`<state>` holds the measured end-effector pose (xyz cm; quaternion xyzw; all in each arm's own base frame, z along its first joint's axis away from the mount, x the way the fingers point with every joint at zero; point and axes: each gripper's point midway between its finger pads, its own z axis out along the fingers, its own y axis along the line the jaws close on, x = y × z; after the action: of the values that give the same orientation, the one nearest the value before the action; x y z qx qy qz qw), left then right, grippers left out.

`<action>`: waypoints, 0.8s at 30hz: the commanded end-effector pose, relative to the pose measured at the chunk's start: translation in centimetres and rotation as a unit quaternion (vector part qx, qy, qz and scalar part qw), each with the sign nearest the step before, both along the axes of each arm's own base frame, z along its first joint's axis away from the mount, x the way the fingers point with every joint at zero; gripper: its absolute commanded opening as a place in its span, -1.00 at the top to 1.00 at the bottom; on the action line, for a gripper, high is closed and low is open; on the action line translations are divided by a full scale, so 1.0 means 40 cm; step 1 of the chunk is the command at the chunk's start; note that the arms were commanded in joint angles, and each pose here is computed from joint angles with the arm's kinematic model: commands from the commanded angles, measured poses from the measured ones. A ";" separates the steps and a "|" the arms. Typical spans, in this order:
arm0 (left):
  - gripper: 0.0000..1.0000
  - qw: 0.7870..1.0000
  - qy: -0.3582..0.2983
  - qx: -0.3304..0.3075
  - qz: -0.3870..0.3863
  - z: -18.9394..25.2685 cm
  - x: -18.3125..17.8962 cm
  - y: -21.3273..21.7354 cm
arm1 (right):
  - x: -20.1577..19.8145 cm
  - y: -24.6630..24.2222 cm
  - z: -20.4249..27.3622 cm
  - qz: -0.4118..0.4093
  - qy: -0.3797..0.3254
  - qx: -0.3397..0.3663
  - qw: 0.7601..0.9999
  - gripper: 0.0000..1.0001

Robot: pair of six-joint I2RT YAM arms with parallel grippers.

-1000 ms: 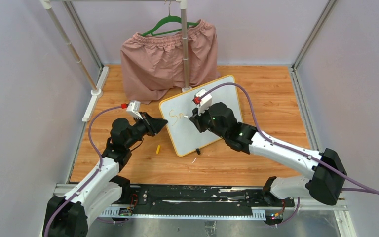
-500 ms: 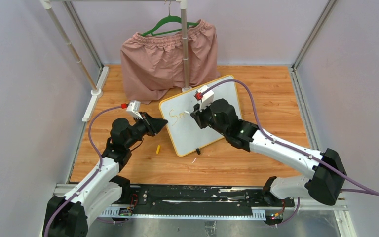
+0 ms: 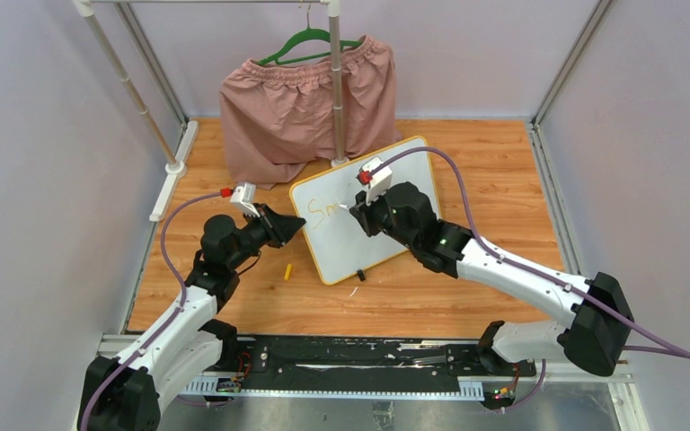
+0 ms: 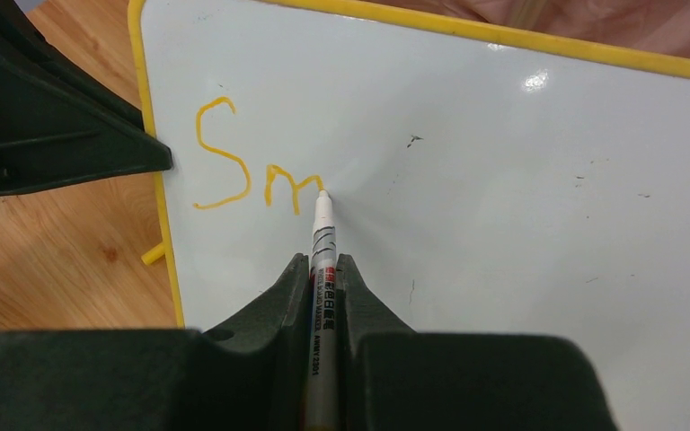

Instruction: Write a sentence on the whiteboard

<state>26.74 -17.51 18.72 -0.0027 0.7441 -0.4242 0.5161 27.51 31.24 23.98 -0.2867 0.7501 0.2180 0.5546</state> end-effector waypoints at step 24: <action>1.00 1.000 -0.015 -0.002 -0.012 0.012 -0.010 -0.005 | -0.022 -0.065 0.068 -0.020 -0.008 0.032 0.999 1.00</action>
<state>26.57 -17.63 18.86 0.0016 0.7425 -0.4280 0.5152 26.50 29.64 23.12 -0.2850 0.7601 0.2130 0.5437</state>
